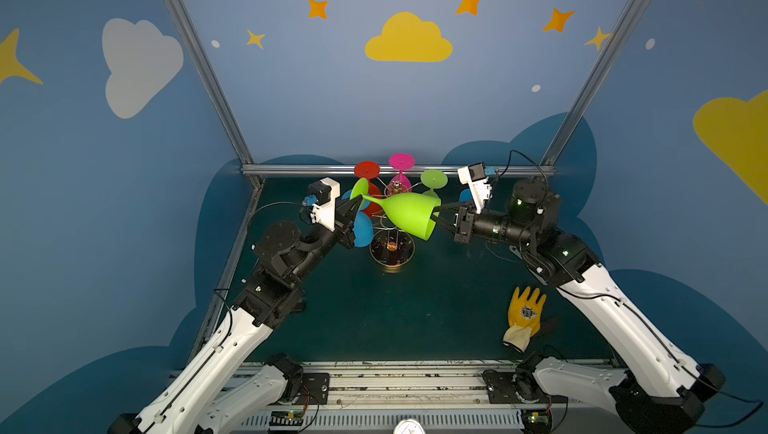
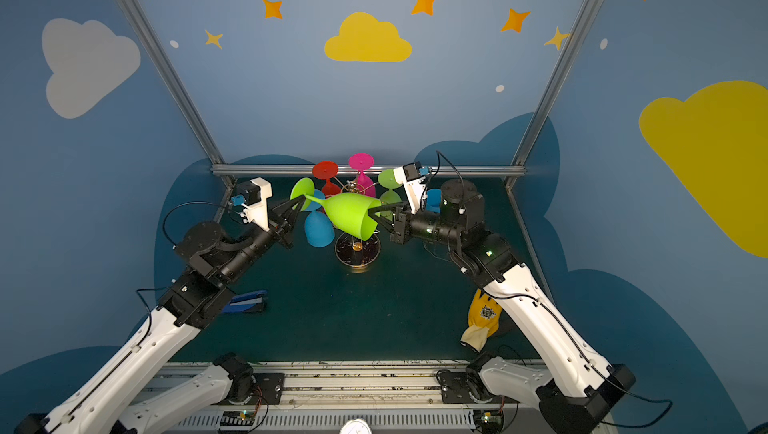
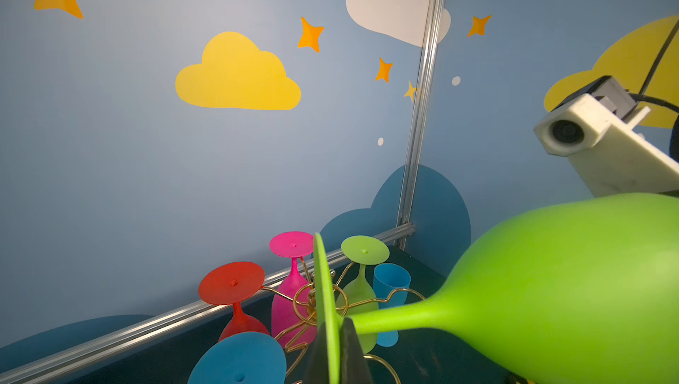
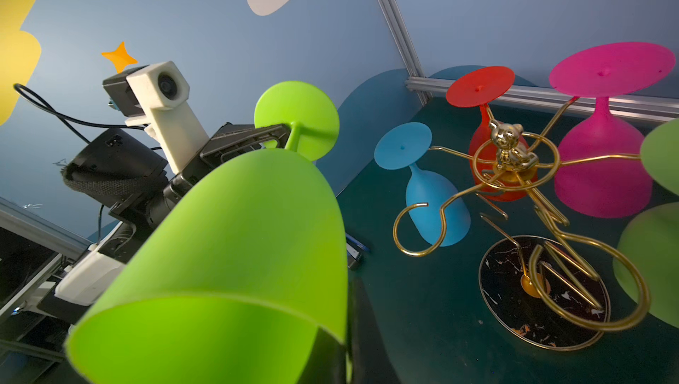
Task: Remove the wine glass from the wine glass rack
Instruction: 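Open the left gripper and withdraw the left arm while the right gripper holds the glass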
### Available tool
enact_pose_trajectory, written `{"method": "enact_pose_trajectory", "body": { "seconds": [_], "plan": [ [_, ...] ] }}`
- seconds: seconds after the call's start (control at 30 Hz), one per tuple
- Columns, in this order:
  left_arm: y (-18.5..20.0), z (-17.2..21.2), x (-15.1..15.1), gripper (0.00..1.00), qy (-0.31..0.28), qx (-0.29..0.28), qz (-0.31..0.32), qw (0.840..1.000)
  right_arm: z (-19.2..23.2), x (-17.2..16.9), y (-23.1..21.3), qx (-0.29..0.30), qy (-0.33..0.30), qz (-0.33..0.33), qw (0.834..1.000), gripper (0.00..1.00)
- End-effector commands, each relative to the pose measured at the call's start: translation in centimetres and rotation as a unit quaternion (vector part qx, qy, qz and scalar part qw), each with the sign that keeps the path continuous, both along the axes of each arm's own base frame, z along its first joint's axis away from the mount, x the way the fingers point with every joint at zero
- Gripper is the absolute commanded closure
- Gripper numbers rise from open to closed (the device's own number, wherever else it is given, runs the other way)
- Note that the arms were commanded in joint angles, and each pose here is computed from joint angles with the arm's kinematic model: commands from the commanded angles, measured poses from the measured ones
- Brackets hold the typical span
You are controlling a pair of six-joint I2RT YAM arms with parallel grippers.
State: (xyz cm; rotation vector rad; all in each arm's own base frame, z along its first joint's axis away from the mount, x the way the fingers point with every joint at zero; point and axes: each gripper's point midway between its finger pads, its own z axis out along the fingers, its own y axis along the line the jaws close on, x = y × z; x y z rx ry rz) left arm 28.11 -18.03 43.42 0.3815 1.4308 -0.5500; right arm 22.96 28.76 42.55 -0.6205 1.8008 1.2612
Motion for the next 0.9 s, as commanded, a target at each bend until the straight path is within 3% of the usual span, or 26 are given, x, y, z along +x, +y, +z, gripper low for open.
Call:
{"method": "enact_pose_trajectory", "body": {
  "seconds": [0.0,0.17,0.27,0.33,0.6,0.87],
  "plan": [
    [0.3,0.2,0.0,0.84,-0.004,-0.002,0.004,1.000,2.6,-0.5,0.0,0.023,-0.030,0.002,0.999,1.00],
    [0.6,0.3,0.0,0.63,-0.002,-0.001,0.008,1.000,3.2,-0.5,-0.9,0.021,-0.040,-0.019,0.999,1.00],
    [1.1,0.3,-0.1,0.41,-0.002,0.000,0.018,1.000,3.6,-0.2,-2.1,0.015,-0.053,-0.046,0.997,1.00],
    [1.7,0.5,-0.2,0.34,-0.006,0.001,0.029,1.000,3.9,0.0,-3.3,0.003,-0.061,-0.072,0.996,1.00],
    [6.1,0.4,0.0,0.19,-0.005,0.011,0.115,0.993,3.6,-0.9,-10.3,-0.084,-0.094,-0.183,0.975,1.00],
    [11.7,-1.8,1.6,0.11,0.021,-0.002,0.195,0.981,-2.5,-4.2,-15.8,-0.234,-0.031,-0.225,0.945,1.00]
  ]
}}
